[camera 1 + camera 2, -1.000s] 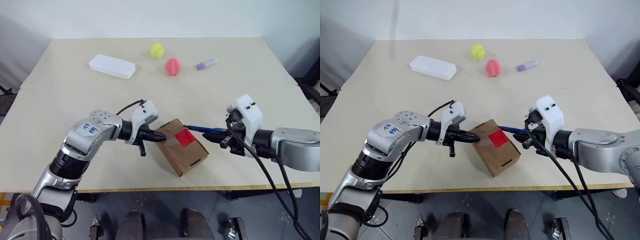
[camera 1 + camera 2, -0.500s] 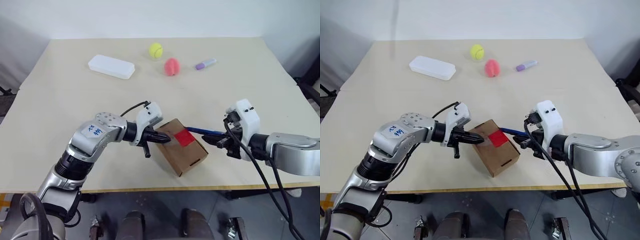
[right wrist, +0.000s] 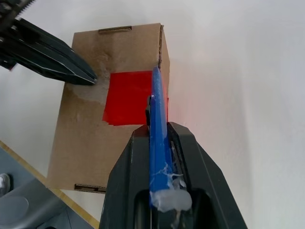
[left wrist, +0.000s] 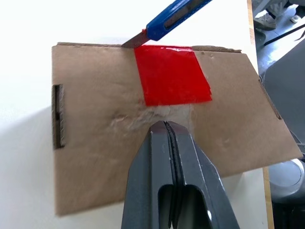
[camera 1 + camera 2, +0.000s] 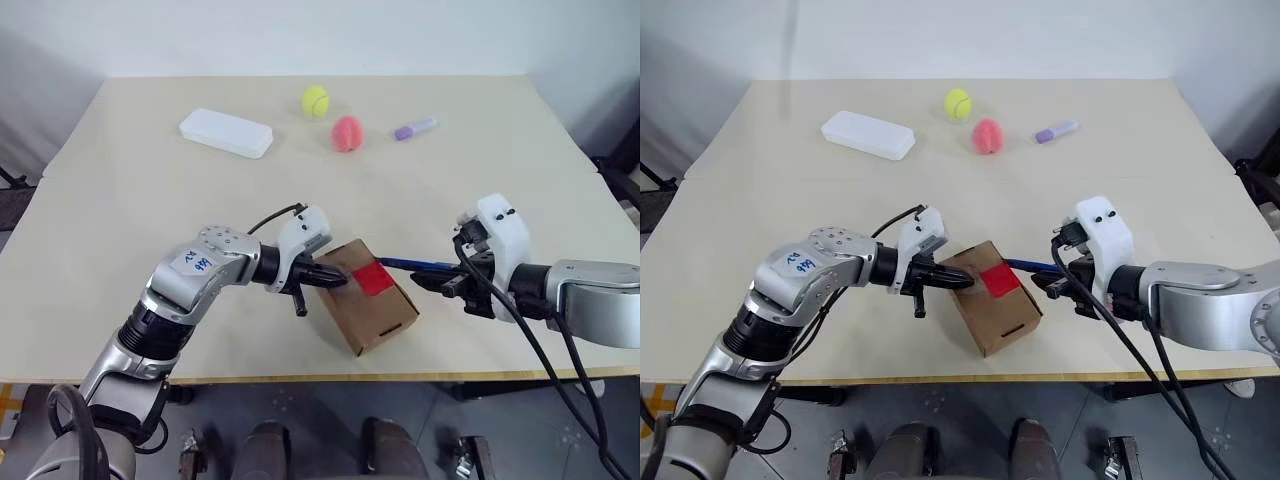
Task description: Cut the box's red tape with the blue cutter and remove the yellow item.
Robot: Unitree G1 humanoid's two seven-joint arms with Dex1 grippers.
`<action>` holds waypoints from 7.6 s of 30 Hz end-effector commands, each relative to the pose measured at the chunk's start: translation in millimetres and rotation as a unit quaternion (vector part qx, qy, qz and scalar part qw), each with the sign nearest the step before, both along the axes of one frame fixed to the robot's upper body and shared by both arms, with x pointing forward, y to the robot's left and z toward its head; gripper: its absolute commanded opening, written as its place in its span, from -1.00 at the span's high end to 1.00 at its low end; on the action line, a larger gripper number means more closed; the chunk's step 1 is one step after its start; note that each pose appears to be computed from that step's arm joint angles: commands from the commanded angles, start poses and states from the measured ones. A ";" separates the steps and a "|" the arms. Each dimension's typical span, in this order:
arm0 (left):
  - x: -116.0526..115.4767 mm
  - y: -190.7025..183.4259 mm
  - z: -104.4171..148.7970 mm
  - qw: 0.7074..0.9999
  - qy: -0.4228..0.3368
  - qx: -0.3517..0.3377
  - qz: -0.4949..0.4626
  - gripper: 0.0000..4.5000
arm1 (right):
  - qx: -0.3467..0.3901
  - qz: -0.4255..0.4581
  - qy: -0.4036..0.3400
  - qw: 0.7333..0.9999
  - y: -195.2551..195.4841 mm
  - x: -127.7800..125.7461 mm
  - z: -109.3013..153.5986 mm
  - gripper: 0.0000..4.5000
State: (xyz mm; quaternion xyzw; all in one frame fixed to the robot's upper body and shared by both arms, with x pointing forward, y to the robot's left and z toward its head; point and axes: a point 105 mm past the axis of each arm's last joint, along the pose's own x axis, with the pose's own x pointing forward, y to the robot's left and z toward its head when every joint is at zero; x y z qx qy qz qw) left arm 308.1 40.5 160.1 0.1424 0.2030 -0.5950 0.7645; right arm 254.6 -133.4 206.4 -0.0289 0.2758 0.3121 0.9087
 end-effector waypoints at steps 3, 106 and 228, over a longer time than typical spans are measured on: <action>2.2 -1.0 -35.6 0.995 0.044 0.082 0.036 1.00 | 0.011 0.034 0.018 0.999 13.6 -5.4 -2.4 0.95; 17.1 0.0 -47.4 0.979 0.069 0.155 0.117 1.00 | -0.074 0.056 0.124 0.988 -17.6 -28.7 -30.0 0.95; 48.3 33.8 59.4 0.998 -0.010 0.011 0.062 1.00 | -0.100 -0.078 -0.248 0.960 -132.0 119.3 -13.5 -0.91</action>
